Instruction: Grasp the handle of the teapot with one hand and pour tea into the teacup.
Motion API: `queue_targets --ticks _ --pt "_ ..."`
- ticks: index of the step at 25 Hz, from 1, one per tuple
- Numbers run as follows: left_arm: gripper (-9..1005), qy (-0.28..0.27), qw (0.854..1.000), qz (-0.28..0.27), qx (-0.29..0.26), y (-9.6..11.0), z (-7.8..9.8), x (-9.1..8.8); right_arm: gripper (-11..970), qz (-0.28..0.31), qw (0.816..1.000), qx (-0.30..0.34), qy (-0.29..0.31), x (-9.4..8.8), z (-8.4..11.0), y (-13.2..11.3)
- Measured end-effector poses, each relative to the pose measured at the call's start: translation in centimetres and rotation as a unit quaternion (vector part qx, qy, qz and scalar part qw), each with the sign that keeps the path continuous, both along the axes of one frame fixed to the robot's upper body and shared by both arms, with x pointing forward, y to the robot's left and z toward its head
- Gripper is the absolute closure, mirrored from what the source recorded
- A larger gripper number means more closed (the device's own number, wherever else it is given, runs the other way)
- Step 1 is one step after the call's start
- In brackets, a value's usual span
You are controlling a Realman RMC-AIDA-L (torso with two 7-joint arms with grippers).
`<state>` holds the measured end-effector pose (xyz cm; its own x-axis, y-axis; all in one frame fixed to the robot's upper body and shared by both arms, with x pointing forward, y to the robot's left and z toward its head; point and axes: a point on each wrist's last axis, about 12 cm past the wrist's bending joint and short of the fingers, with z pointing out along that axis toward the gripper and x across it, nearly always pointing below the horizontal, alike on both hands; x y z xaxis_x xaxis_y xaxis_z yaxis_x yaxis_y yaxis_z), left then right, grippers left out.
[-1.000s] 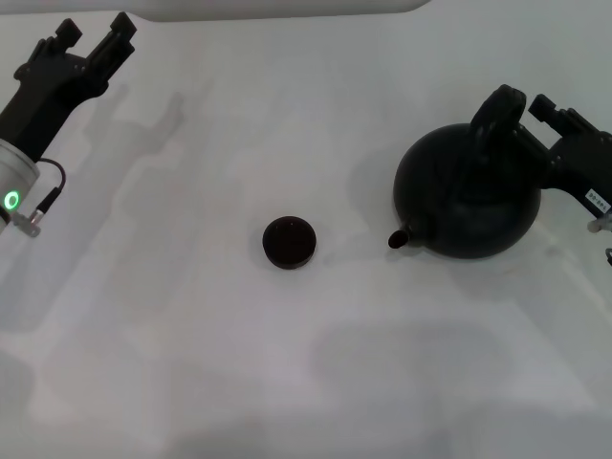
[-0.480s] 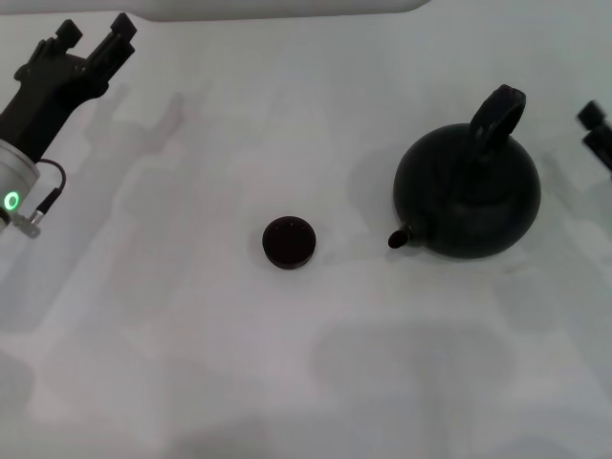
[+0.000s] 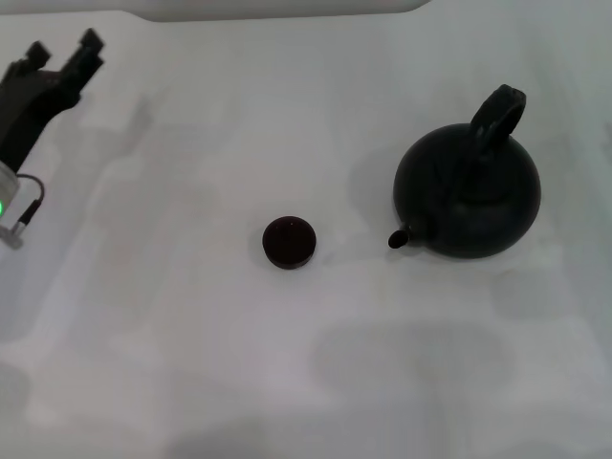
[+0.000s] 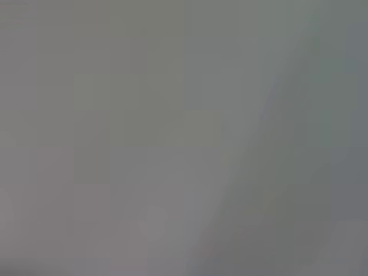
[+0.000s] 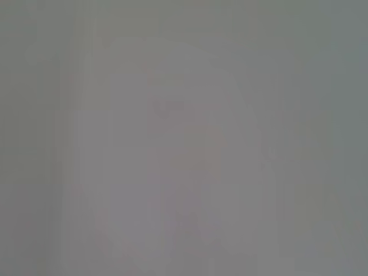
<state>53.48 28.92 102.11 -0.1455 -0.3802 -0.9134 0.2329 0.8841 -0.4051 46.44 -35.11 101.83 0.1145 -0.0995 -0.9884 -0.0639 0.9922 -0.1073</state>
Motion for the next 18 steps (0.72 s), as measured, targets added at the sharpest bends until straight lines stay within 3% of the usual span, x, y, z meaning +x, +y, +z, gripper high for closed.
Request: queue_targets --ticks 7,13,18 --pt "110 0.010 1.000 0.011 -0.005 0.00 -0.09 0.55 85 -0.006 0.998 0.053 0.022 0.67 -0.28 0.06" --pt "110 0.015 0.999 0.014 -0.031 0.02 -0.03 0.57 90 -0.003 0.998 0.060 0.029 0.53 -0.48 0.10" --pt "110 0.020 1.000 -0.001 -0.021 -0.21 -0.11 0.61 91 -0.002 0.998 0.062 0.030 0.60 -0.47 0.17"
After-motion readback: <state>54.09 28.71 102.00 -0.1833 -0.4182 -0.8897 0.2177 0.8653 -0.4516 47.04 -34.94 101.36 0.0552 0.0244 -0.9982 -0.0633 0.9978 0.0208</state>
